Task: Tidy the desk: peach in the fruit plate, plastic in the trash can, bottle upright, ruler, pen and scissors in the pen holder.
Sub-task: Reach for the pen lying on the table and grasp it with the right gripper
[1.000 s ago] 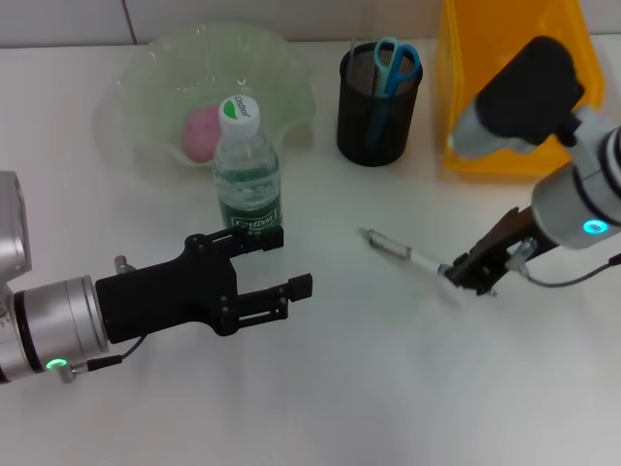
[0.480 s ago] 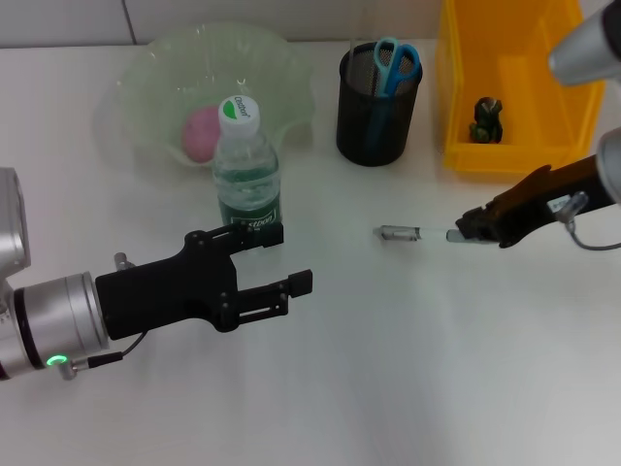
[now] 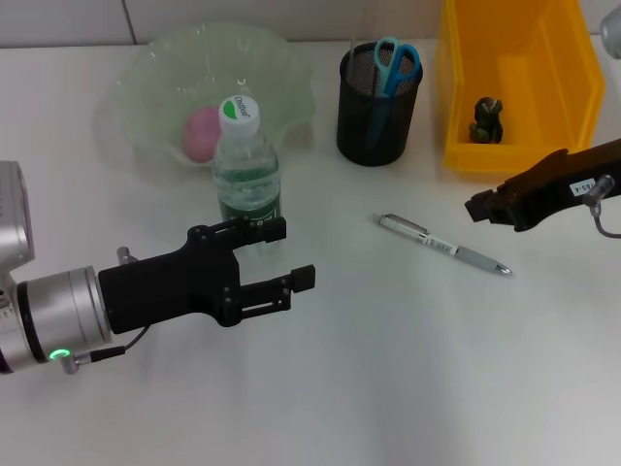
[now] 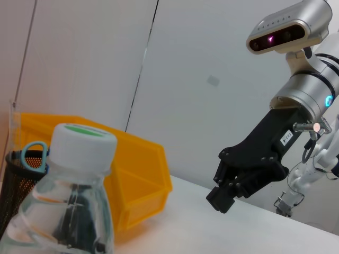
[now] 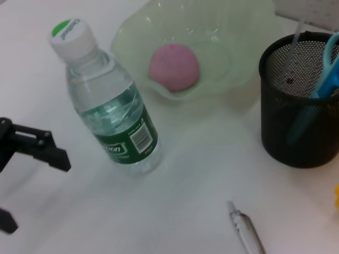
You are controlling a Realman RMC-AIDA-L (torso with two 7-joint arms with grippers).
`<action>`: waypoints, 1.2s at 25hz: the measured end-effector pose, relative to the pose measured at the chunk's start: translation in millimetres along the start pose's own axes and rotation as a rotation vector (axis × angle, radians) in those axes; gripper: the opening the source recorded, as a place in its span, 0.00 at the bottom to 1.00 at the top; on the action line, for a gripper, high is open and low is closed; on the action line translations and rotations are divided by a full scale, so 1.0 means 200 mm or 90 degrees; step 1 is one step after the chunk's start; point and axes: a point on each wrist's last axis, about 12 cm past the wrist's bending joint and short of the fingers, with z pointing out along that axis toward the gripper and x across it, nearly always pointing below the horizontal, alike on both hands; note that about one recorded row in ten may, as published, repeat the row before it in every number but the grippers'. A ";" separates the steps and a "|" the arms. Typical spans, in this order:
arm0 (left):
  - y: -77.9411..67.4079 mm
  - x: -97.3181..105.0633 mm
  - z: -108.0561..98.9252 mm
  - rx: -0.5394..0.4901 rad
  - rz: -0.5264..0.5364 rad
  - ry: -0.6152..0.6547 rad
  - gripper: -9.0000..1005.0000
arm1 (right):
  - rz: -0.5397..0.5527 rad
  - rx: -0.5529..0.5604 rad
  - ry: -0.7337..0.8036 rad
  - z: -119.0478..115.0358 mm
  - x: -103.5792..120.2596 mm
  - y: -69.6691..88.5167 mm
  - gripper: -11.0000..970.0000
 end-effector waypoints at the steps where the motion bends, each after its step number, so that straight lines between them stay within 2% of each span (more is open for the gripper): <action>1: 0.00 0.00 0.00 0.000 0.000 0.000 0.75 | -0.011 -0.004 0.016 0.00 -0.01 0.01 0.06; 3: 0.00 0.00 0.00 0.001 0.001 0.000 0.75 | -0.018 -0.002 0.025 0.00 -0.02 0.01 0.06; 8: 0.00 -0.01 0.01 0.002 0.002 0.000 0.75 | -0.059 0.019 0.053 0.01 -0.08 0.00 0.12; 11: 0.01 -0.01 0.01 0.004 0.005 0.000 0.75 | -0.099 -0.004 0.071 0.09 -0.12 -0.01 0.16; 14: 0.00 -0.01 0.02 0.005 0.003 -0.003 0.75 | -0.109 -0.011 0.073 0.15 -0.13 -0.03 0.20; 18: 0.00 -0.02 0.03 0.002 0.001 -0.008 0.75 | -0.126 -0.009 0.076 0.26 -0.14 -0.05 0.39; 24: 0.00 -0.01 0.02 -0.001 -0.002 -0.010 0.75 | -0.173 0.003 0.098 0.40 -0.15 -0.02 0.63; 27: 0.00 -0.01 0.03 -0.001 -0.003 -0.011 0.75 | -0.189 0.011 0.103 0.43 -0.16 -0.01 0.73; 30: 0.00 -0.01 0.03 -0.002 -0.002 -0.010 0.75 | -0.204 0.022 0.103 0.47 -0.17 0.00 0.72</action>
